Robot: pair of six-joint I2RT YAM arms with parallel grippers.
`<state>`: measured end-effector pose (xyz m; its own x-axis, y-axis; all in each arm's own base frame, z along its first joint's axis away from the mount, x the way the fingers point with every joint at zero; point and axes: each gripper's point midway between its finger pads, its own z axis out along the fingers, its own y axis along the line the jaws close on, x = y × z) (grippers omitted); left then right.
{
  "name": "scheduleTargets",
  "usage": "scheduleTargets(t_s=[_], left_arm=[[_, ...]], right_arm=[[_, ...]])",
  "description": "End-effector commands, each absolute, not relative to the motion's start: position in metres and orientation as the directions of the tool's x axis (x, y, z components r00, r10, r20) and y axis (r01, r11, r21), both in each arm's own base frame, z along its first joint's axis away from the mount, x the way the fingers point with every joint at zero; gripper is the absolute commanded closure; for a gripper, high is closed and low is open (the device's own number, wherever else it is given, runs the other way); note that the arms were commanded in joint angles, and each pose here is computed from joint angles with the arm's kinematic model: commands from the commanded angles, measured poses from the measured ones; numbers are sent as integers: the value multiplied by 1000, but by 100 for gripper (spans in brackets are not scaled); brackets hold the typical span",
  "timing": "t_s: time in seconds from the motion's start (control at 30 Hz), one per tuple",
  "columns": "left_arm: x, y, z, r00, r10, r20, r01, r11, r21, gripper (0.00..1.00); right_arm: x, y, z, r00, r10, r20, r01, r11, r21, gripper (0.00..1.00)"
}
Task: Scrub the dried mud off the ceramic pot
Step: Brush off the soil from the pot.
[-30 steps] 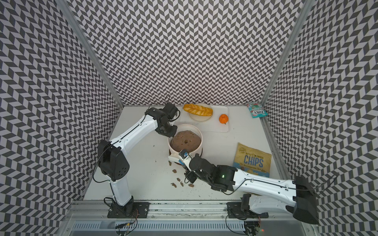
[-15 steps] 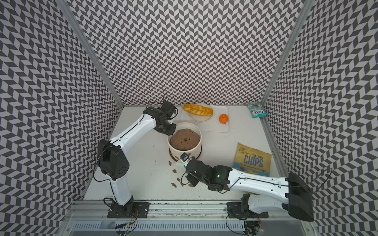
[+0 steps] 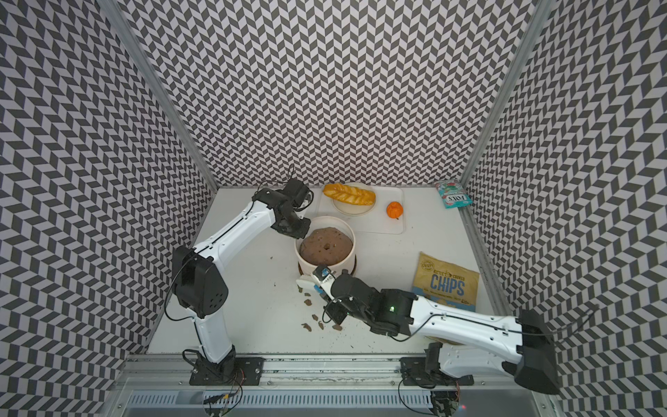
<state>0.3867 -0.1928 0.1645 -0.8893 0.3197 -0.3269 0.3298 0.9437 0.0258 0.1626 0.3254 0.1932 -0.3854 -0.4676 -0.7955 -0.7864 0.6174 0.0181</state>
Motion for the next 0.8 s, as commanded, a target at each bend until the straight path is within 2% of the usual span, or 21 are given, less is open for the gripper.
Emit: scheduleTargets(t_s=[0.0,0.17,0.33,0.5,0.6,0.77], left_arm=[[411,-185,159,-895,257,-366,268,963,20,100],[411,-184,160,-894,258,-367,266,963,29,100],[413,-182,158,-894,263,-363,269,962,36,100],[416,-178,156,-895,264,-359,265,963,47,100],[418,-180,156,-893,265,-362,268,962,43,100],[420,-179,154,-892,275,-358,276,960,50,100]], right_arm=[[184,338,211,-356,-367,-859,-708,706,-8,100],[198,326,188,-390,-429,-815,-620,776,-112,100],[190,311,155,-452,-515,-728,-624,766,-155,100],[178,291,149,-487,-538,-688,-633,760,-147,100],[166,292,155,-480,-548,-685,-686,721,-96,100],[131,311,194,-368,-524,-768,-845,534,41,100]])
